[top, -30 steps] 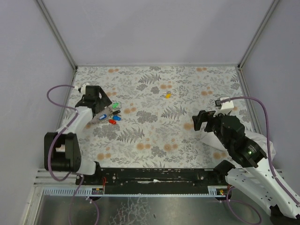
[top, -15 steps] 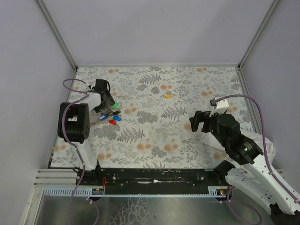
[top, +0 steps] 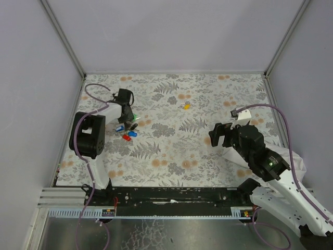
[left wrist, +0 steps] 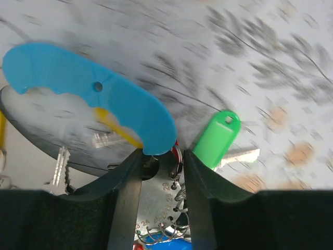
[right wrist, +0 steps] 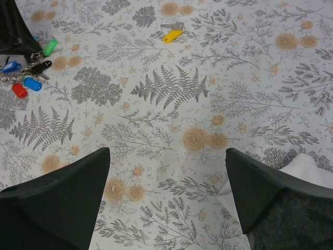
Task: Put the keys on the keyring
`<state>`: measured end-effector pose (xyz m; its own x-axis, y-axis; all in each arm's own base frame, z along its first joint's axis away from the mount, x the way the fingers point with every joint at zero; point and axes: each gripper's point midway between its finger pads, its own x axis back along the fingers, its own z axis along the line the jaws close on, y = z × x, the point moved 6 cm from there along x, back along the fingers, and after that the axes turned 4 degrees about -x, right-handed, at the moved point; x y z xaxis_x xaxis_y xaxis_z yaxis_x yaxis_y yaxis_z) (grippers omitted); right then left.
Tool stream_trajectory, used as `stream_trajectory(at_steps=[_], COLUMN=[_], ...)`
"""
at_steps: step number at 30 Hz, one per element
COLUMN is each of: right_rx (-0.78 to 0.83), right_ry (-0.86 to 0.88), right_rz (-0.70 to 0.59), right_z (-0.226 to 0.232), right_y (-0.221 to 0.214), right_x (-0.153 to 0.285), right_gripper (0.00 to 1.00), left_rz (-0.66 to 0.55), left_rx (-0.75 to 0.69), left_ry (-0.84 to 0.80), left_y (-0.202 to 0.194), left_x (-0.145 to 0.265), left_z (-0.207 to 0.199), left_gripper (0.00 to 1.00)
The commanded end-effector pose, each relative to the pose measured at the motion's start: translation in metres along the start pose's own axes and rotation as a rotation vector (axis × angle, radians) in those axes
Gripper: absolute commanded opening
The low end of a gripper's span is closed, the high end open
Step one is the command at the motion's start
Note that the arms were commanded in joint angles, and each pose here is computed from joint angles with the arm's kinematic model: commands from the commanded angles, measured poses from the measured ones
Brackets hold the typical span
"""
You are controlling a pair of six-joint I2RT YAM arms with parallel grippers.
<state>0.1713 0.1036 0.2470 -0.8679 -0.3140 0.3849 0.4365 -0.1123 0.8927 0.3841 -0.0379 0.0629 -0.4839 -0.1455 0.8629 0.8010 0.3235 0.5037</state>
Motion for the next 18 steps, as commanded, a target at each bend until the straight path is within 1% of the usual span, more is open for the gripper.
stream_trajectory(at_steps=[1, 3, 6, 12, 16, 18], right_rx=[-0.009, -0.006, -0.006, 0.002, 0.001, 0.002], right_ry=[0.046, 0.064, 0.098, 0.079, 0.067, 0.056], right_rz=[-0.005, 0.006, 0.020, 0.036, 0.055, 0.065], right_z=[0.010, 0.012, 0.017, 0.015, 0.014, 0.013], right_y=[0.012, 0.010, 0.009, 0.005, 0.000, -0.002], right_x=[0.000, -0.002, -0.005, -0.009, -0.012, -0.013], right_gripper=[0.99, 0.99, 0.99, 0.99, 0.99, 0.99], left_rz=[0.149, 0.179, 0.170, 0.171, 0.165, 0.144], left_rx=[-0.178, -0.214, -0.301, -0.486, -0.656, -0.749], left_ry=[-0.087, -0.175, -0.313, -0.461, -0.525, -0.549], left_y=[-0.056, -0.077, -0.104, -0.153, -0.192, -0.207], left_x=[0.010, 0.020, 0.048, 0.094, 0.117, 0.127], left_z=[-0.036, -0.051, -0.082, -0.123, -0.143, -0.148], left_gripper=[0.33, 0.31, 0.31, 0.31, 0.31, 0.31])
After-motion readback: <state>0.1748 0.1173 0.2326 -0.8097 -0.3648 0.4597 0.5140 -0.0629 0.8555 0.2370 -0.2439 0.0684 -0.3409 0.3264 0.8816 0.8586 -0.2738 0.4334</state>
